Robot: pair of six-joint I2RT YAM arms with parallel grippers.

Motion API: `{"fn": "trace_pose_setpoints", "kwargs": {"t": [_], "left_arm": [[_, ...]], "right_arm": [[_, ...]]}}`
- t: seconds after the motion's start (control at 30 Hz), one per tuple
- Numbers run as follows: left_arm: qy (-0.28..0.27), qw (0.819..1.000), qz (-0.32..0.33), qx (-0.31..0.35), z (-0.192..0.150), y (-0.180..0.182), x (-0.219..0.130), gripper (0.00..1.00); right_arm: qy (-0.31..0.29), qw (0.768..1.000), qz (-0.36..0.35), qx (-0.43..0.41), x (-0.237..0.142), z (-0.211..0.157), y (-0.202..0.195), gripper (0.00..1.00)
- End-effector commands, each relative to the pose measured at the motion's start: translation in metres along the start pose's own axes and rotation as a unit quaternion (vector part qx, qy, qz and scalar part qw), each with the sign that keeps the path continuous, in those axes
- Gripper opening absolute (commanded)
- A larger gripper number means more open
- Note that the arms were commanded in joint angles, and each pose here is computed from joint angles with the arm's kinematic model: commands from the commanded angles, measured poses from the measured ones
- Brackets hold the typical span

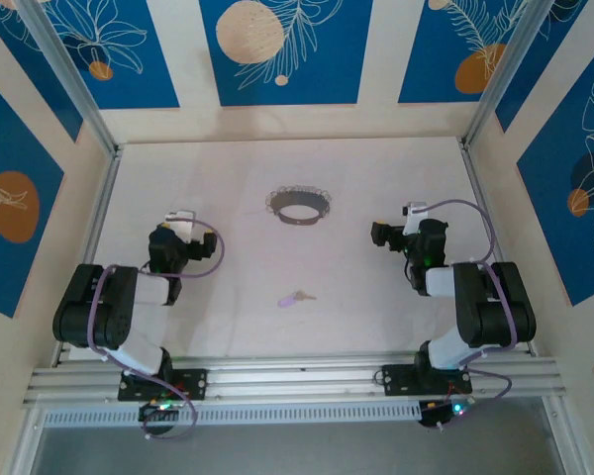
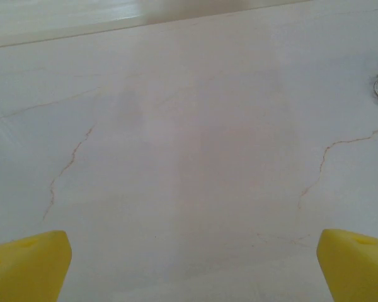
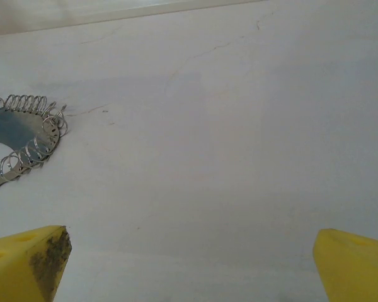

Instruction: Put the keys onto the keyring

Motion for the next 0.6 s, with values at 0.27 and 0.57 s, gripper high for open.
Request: {"fn": "trace_pose_setpoints", "kwargs": {"t": [0.27, 0.57], "left_arm": [[-0.009, 1.0, -0.007, -0.008, 0.0082, 0.0043, 0.0023, 1.0], [-0.009, 1.0, -0.005, -0.012, 0.0085, 0.0066, 0.0022, 1.0]], "right_arm": [[-0.014, 1.0, 0.005, -0.014, 0.0019, 0.0111, 0.0013, 0.99], [-0.013, 1.0, 0.009, -0.011, 0.0018, 0.0109, 0.0009, 0.99]]}}
Point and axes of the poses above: each hand's point on the last joint's axis, 136 mm out from that joint toward the fingers, its own x axis out along the fingers, its own y axis along the line the jaws close on, z = x × y, the point moved 3 cm from there along -x, back along the fingers, and after that the axes turned 1 degree about x, right-handed, at the moved point
